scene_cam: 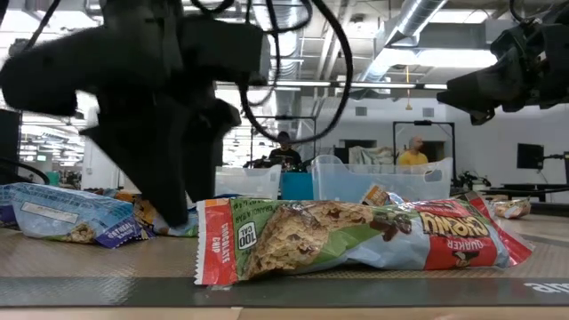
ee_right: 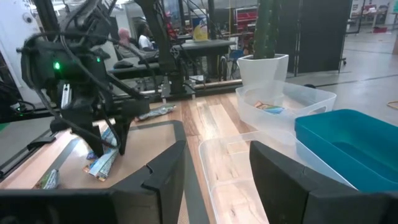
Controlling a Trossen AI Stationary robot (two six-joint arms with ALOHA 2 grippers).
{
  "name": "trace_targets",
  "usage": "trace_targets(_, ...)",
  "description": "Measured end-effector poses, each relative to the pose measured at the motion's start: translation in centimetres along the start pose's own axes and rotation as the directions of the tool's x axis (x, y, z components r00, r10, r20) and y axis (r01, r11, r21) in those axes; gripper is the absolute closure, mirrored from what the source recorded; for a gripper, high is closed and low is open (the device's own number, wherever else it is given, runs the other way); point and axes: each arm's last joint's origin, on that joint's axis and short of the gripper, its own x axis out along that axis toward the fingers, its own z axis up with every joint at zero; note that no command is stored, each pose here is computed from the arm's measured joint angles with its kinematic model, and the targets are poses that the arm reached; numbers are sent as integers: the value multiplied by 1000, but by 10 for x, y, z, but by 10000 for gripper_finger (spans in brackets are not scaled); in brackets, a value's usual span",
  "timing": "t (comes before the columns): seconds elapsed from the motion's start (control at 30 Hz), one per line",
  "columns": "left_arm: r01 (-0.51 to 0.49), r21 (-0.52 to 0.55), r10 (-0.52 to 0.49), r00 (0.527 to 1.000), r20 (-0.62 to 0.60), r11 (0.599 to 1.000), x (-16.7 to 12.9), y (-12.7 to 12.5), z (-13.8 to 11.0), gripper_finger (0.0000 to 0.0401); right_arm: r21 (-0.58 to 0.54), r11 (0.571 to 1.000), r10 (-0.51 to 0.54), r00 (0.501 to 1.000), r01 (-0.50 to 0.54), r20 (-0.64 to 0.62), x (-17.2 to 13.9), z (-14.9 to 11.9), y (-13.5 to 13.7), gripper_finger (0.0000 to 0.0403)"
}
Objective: Pick and place Granola Bars by type
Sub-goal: Put the yellow granola bar into the top transparent bin
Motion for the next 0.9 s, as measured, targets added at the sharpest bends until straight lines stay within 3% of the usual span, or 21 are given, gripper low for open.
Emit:
trace_targets(0.37,13,-5,-13,1000,5,1000,5,-2,1,215,0,1000,0,1000,0,-2,0,0,0,233)
trace_targets(0.9,35,-9,-35,999,-1,999,5,-2,1,330,0,1000,0,1000,0,-2,0,0,0,233)
